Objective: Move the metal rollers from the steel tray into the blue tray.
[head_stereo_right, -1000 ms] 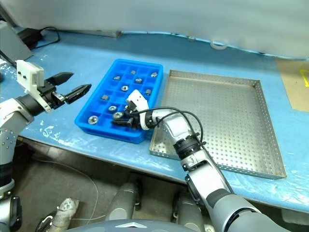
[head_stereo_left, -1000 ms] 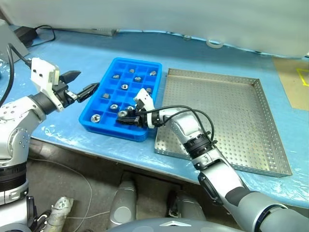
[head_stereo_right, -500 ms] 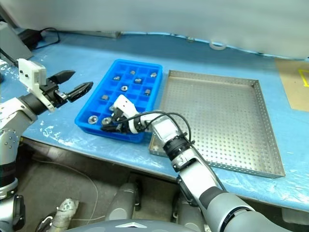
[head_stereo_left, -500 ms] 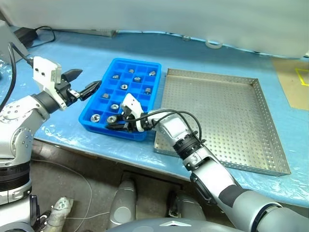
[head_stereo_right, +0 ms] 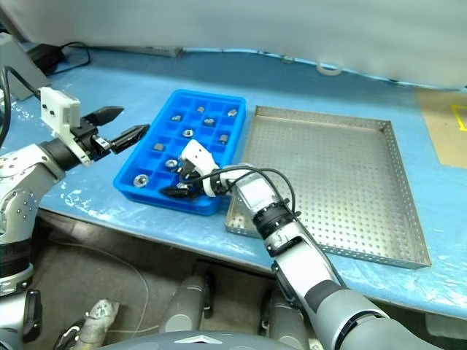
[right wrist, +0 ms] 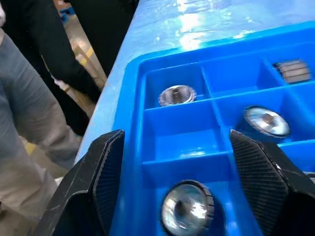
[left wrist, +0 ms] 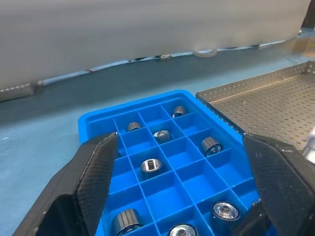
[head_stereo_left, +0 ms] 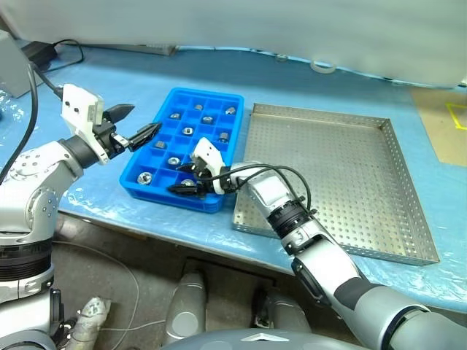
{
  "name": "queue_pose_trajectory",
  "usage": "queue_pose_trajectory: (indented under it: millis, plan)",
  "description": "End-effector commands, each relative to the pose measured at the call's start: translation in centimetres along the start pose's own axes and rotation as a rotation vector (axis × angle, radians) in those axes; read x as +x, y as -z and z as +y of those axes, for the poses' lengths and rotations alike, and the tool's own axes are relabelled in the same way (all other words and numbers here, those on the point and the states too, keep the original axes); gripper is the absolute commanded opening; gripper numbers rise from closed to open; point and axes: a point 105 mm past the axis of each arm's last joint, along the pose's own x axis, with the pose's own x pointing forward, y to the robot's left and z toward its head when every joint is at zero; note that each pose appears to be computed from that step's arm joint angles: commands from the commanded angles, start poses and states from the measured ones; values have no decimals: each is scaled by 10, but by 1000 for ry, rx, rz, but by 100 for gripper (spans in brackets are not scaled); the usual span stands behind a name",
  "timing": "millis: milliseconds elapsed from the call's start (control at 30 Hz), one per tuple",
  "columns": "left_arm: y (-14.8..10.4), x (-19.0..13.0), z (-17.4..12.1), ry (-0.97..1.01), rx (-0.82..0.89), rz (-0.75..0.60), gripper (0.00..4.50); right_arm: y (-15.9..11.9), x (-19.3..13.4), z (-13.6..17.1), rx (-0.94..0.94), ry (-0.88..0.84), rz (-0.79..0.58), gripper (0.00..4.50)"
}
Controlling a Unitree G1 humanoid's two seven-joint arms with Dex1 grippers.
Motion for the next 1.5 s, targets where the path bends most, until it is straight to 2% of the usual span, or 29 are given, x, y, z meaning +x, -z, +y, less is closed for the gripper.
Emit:
queue_pose_trajectory:
  millis: [33,233,300,400,467,833,1500]
  plan:
    - [-9,3,-2,15,20,-41,428,-22,-41,-24,-19,103,-89,358]
    - [-6,25,-18,72,-15,-73,428,-36,-126,-41,-31,249,-139,358]
    - [-6,43,-31,96,-79,-111,428,-41,-148,-46,-30,310,-158,358]
    - [0,73,-73,216,-118,-139,428,-46,-175,-55,-35,428,-178,358]
    - [-1,87,-81,225,-150,-157,428,-45,-185,-59,-28,486,-183,358]
    - [-13,108,-110,344,-104,-179,428,-37,-180,-43,0,540,-205,358]
    - [-7,108,-105,316,-98,-173,428,-38,-171,-49,-13,555,-194,358]
